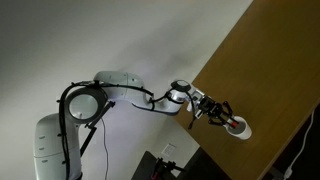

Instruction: Take the red marker out of the white mug and place it on the table

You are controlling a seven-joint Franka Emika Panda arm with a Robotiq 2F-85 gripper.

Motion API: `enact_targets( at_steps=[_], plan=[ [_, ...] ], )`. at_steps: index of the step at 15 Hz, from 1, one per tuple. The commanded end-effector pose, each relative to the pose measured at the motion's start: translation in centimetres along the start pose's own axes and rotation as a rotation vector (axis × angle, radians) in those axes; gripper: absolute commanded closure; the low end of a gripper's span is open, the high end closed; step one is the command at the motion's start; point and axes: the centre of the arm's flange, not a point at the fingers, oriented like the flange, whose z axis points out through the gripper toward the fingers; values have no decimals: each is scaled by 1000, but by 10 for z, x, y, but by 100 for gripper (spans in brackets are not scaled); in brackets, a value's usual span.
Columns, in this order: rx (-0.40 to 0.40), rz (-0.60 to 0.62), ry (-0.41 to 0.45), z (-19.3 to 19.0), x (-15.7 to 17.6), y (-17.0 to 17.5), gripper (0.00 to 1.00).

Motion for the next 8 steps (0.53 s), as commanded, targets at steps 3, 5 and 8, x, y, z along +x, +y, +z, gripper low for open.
enact_targets(
  at_steps=[3,5,8],
  plan=[
    [11,20,92,-30,35,19,94],
    [21,31,109,-39,43,21,94],
    [46,53,113,-53,56,20,94]
  ],
)
